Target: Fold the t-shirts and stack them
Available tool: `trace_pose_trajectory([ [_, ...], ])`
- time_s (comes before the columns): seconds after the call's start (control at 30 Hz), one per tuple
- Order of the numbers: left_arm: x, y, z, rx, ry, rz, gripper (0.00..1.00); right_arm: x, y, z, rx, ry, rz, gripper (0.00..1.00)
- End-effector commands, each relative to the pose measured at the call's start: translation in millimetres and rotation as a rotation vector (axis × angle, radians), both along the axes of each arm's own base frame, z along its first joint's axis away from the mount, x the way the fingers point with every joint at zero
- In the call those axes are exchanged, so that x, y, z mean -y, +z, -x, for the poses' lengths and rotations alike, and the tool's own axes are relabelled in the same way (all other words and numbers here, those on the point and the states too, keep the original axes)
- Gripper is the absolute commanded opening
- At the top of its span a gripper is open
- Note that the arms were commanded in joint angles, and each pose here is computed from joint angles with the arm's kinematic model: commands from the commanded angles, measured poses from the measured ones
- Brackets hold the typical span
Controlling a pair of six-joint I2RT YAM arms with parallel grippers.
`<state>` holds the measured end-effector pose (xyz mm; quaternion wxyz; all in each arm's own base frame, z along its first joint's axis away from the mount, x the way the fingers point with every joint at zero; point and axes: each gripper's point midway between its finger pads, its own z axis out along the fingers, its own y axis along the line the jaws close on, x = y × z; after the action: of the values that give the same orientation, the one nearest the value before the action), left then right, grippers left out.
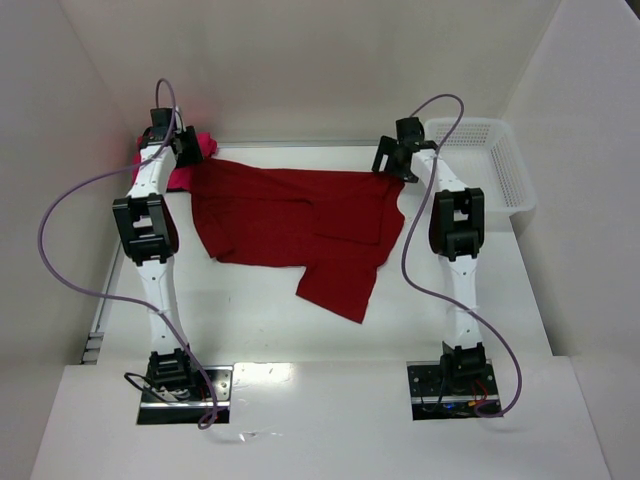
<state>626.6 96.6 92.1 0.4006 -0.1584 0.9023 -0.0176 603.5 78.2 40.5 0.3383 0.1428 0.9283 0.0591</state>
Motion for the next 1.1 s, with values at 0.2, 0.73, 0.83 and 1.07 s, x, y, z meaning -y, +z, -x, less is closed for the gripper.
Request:
trace_pose_trajectory([
  [0.2,15.4,106.3,55.7,0.076,-0.077,-0.014,0.77,-54.1,163.2,-21.1,0.317,0.213,-0.150,1.00],
  [0.73,107.3,41.3,220.8,-0.216,-0.130,0.295,0.75,-139.9,156.0,59.7,0.214,0.372,-0.176,1.00],
  [0.83,111.9,23.4,241.7,-0.266,-0.095,0.305,0.75,-135.1,159.5,69.7,0.224,0.366,-0.171,1.00],
  [1.07,111.3,4.0,266.6,-0.265,0.042,0.350,0.74,-126.5,170.2,79.3,0.245,0.337,-0.158,1.00],
])
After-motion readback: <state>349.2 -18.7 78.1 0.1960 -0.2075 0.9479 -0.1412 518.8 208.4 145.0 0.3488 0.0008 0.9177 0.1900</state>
